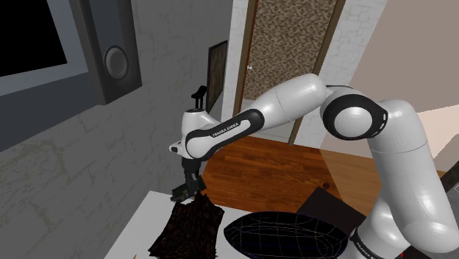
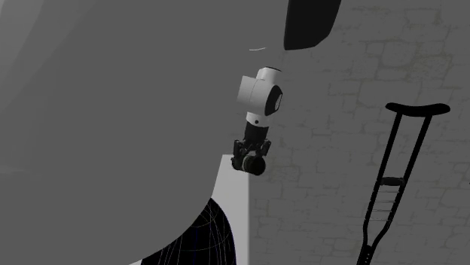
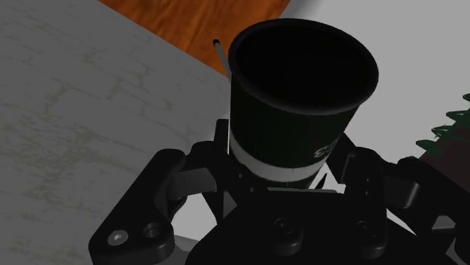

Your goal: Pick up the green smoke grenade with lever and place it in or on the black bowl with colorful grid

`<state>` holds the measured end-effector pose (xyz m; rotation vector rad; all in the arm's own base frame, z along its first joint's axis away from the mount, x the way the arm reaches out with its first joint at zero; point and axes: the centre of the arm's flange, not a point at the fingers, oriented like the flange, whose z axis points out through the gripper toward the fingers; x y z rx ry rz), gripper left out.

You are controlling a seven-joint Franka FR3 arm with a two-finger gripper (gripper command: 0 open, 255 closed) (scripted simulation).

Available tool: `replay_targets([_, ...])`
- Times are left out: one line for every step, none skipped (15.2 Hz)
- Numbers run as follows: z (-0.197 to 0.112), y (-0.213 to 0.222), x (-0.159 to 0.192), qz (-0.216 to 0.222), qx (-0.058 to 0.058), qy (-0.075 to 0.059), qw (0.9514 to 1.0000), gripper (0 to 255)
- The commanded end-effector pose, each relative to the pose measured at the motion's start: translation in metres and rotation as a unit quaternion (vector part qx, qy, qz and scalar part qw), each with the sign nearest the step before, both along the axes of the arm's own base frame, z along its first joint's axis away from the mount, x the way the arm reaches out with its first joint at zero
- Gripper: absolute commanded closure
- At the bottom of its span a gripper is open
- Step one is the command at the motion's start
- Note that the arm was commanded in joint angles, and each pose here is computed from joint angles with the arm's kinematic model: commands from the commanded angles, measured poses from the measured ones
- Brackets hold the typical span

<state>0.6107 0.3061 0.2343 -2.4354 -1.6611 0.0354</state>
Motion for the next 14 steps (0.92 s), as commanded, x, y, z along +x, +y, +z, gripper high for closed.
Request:
replay_targets([0.011,0.0,0.001,0.0,0.0,0.0,1.0,255])
replay_targets([0.016,0.0,0.001,0.0,0.0,0.0,1.0,255])
replay_targets([0.021,0.0,0.001,0.0,0.0,0.0,1.0,255])
replay_targets([0.026,0.0,0.001,0.0,0.0,0.0,1.0,255])
replay_targets([0.032,0.0,0.001,0.0,0.0,0.0,1.0,255])
replay_targets([0.037,0.0,0.001,0.0,0.0,0.0,1.0,255])
replay_targets([0.042,0.0,0.001,0.0,0.0,0.0,1.0,255])
replay_targets([0.048,0.0,0.001,0.0,0.0,0.0,1.0,255])
replay_targets([0.053,0.0,0.001,0.0,0.0,0.0,1.0,255])
replay_targets([0.058,0.0,0.001,0.0,0.0,0.0,1.0,255])
replay_targets([0.063,0.0,0.001,0.0,0.0,0.0,1.0,255])
replay_targets([0.069,0.0,0.001,0.0,0.0,0.0,1.0,255])
replay_targets([0.074,0.0,0.001,0.0,0.0,0.0,1.0,255])
replay_targets([0.079,0.0,0.001,0.0,0.0,0.0,1.0,255])
